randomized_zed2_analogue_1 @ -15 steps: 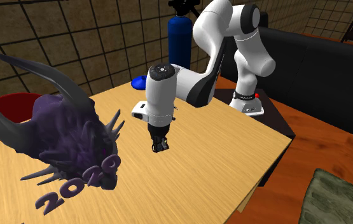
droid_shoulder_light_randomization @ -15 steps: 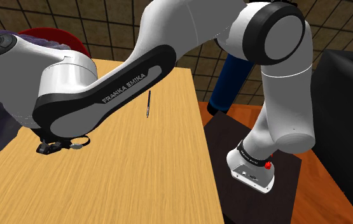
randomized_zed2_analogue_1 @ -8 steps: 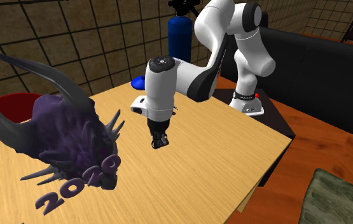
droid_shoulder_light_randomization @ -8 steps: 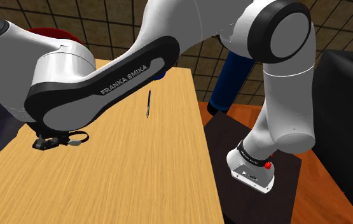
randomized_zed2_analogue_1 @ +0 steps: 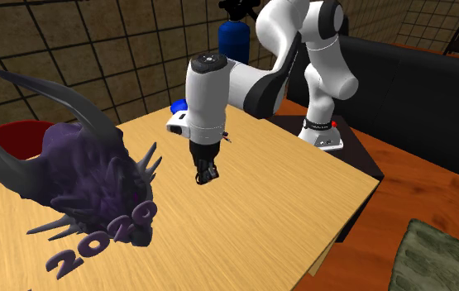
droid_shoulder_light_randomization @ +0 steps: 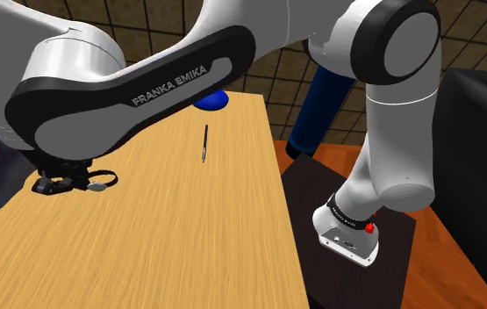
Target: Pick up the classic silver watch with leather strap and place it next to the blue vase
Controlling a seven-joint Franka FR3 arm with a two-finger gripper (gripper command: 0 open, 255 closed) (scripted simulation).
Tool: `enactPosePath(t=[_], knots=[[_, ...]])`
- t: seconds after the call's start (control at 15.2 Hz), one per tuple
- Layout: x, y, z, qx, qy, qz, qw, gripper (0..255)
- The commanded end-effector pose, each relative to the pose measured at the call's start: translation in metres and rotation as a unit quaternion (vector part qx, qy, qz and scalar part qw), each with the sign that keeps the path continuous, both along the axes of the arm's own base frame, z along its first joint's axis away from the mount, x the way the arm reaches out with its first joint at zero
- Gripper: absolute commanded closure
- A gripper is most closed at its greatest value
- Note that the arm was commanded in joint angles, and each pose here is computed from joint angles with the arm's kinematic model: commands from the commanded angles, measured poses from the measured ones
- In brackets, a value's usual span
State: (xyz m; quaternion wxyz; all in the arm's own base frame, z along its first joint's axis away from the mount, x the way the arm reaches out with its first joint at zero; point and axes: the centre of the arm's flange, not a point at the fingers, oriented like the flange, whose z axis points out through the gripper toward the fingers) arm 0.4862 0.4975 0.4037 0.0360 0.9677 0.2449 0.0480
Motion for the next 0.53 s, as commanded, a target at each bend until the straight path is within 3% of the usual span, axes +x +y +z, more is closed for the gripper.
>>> enactPosePath(t=[0.0, 0.46], knots=[[0.0, 0.0, 0.012, 0.0, 0.0, 0.0, 1.0, 255], [0.0, 0.0, 0.049, 0.0, 0.0, 0.0, 1.0, 255]])
